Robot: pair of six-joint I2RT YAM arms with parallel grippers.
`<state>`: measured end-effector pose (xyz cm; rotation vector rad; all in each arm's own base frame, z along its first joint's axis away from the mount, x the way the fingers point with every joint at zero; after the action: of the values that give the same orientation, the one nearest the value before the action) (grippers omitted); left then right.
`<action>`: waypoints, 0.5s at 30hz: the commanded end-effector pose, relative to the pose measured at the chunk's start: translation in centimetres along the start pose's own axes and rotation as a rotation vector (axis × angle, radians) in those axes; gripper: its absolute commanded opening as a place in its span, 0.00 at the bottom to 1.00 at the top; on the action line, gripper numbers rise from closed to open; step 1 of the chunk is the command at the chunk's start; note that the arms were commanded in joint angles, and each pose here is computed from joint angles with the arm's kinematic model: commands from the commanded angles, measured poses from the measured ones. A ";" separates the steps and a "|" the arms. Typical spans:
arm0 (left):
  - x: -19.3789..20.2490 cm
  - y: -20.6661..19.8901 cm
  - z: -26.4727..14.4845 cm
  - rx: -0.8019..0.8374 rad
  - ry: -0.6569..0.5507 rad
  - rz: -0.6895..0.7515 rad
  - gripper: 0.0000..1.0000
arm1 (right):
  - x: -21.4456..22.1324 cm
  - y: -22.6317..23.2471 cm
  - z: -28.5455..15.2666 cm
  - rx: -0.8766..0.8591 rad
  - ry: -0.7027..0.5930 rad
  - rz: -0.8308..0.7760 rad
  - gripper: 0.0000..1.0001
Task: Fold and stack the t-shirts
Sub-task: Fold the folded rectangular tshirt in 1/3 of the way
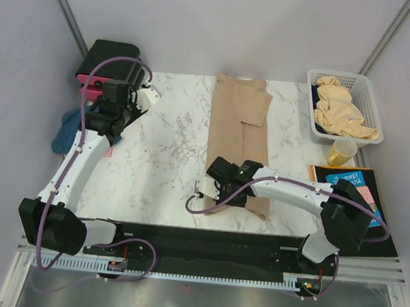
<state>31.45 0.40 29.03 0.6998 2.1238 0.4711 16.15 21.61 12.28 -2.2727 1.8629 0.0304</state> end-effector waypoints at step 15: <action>0.3 -0.4 -0.8 0.013 -0.032 -0.060 0.49 | 3.9 -14.2 -3.2 0.329 0.125 -0.079 0.00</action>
<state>30.97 0.34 28.42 0.6920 2.1365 0.4506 26.42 19.65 15.84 -2.1711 1.7983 -0.2509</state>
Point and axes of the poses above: each gripper's point midway between its finger pads, its own z axis out along the fingers, its own y axis along the line the jaws close on, x = y × z, the point moved 7 cm from there along -z, back along the fingers, and after that the axes turned 13 degrees about -z, right-handed, at the moved point
